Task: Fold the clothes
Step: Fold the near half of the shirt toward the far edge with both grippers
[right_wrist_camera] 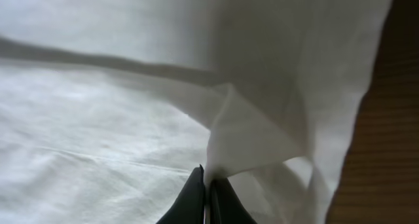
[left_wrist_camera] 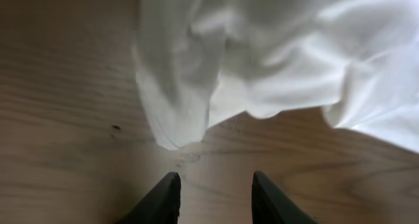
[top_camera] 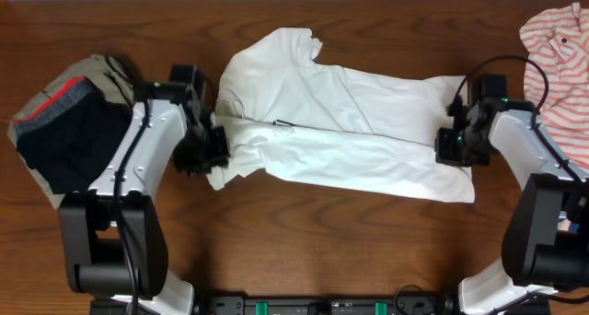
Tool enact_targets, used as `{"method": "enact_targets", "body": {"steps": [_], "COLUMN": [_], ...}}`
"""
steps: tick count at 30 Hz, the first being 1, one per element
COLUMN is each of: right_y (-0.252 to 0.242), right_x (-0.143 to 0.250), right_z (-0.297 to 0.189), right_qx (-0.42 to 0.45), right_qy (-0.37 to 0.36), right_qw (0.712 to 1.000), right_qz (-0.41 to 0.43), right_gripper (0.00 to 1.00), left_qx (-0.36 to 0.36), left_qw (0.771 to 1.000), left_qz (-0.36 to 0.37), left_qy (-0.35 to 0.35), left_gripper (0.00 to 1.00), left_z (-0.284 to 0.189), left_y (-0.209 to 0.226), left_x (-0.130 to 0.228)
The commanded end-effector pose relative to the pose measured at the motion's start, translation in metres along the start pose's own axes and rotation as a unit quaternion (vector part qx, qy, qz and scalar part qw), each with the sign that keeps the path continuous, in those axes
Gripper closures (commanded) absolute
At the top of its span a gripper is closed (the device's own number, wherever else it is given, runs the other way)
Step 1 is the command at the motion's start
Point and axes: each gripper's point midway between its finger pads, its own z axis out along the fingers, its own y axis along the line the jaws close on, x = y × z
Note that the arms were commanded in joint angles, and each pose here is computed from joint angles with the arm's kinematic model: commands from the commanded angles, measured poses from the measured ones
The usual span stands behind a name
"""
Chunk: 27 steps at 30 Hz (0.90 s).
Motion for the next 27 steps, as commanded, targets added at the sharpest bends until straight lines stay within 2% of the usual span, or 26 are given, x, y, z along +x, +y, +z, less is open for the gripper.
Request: {"method": "enact_targets", "body": {"steps": [1, 4, 12, 16, 27], "right_y": [-0.005, -0.019, -0.06, -0.063, -0.054], "right_x": [0.003, 0.0, 0.001, 0.002, -0.023], "right_z": [0.002, 0.001, -0.007, -0.007, -0.033], "right_qx": [0.018, 0.056, 0.153, 0.155, 0.136], "right_qy": [0.001, -0.005, -0.016, -0.016, -0.04], "right_qw": [1.0, 0.998, 0.984, 0.983, 0.985], "right_qz": [-0.011, 0.006, 0.093, 0.102, 0.1], "right_gripper": [0.96, 0.99, 0.98, 0.91, 0.91], "left_qx": [0.009, 0.006, 0.006, 0.008, 0.007], "left_qw": [0.999, 0.999, 0.999, 0.999, 0.999], "left_qz": [-0.016, -0.018, -0.016, -0.015, -0.015], "left_qy": [0.034, 0.044, 0.037, 0.032, 0.032], "left_gripper": [0.64, 0.64, 0.64, 0.64, 0.63], "left_z": [0.016, 0.024, 0.026, 0.026, 0.026], "left_y": [0.003, 0.006, 0.006, 0.006, 0.006], "left_x": [0.016, 0.022, 0.019, 0.017, 0.017]}}
